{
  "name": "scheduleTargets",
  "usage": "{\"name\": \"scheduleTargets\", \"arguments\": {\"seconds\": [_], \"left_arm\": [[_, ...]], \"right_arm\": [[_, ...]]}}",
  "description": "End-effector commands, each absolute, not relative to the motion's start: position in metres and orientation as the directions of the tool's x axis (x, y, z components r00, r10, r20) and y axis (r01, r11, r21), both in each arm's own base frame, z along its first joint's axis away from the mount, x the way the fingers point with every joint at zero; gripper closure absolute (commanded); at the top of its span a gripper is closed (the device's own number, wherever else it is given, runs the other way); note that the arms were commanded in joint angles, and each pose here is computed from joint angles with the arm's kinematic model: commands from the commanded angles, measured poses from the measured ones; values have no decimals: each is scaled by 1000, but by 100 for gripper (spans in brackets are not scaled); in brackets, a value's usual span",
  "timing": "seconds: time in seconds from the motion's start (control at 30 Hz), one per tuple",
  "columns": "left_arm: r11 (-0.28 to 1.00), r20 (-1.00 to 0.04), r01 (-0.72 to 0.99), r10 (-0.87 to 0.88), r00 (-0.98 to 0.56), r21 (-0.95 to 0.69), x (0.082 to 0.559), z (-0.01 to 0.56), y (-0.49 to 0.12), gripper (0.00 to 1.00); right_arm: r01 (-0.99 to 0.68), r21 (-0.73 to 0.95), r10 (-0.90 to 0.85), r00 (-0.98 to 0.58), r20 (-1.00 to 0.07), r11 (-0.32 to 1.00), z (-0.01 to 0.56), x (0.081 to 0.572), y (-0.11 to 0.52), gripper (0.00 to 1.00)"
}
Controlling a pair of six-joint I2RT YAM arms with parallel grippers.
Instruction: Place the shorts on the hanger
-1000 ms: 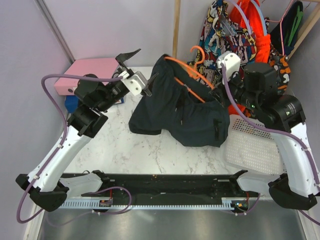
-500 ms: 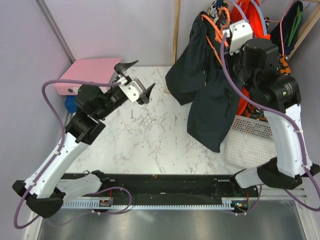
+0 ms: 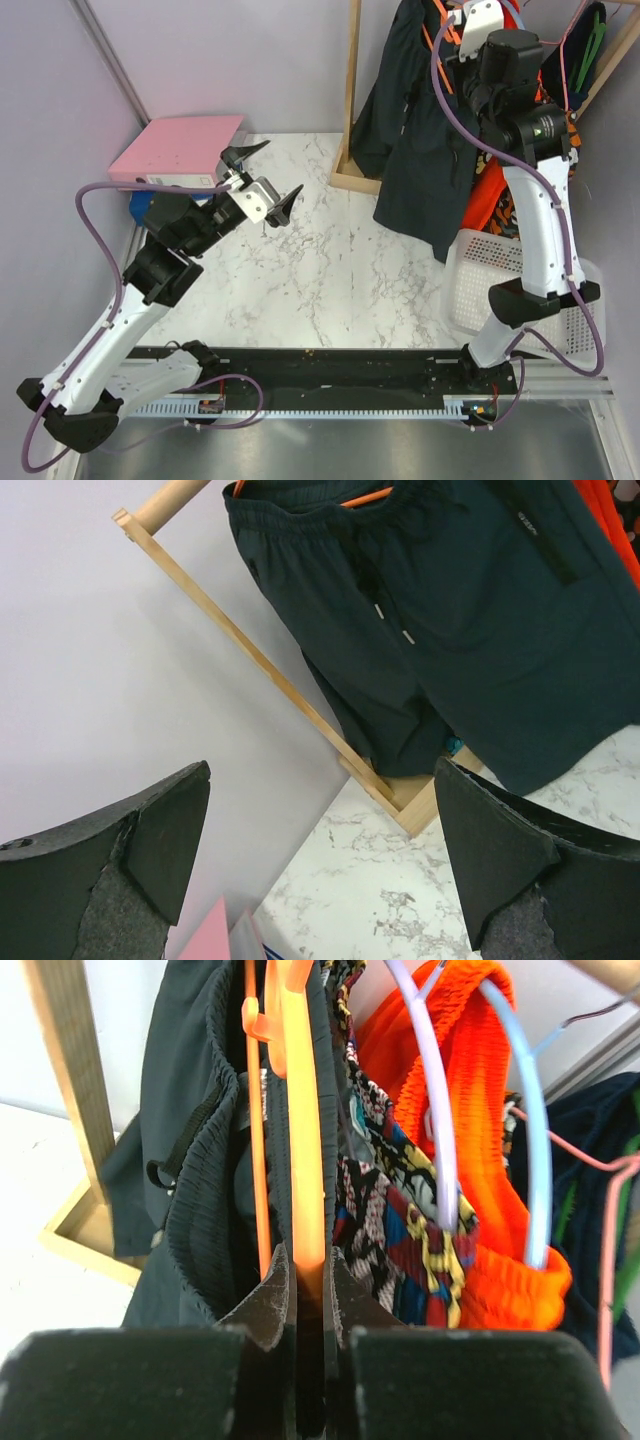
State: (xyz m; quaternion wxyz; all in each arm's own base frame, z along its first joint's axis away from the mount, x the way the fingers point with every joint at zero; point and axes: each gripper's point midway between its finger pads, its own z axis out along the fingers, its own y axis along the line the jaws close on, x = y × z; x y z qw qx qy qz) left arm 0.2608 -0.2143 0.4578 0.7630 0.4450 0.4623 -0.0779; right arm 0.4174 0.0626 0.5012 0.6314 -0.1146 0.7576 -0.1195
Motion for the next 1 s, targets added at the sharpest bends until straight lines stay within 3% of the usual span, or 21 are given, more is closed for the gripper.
{"name": "scheduleTargets", "arguments": {"seconds": [0.0,0.27,0.6,0.97], "left_arm": [[603,-792,545,275,545,583,254,451,-209,1],[611,-814,563,265,517,556,251,441,-207,1],[610,-817,565,274,508,556,251,432,-205,1],[651,-920,651,259,293,391,301,397,-211,1]], "right_arm": [[2,-213,-213,34,-976,977,559,428,59,100],[7,-222,-221,97,-970,975,567,456,53,100],[28,-211,-212,44,-976,977,539,495,27,100],[45,-224,-225,5,-974,973,523,508,20,100]]}}
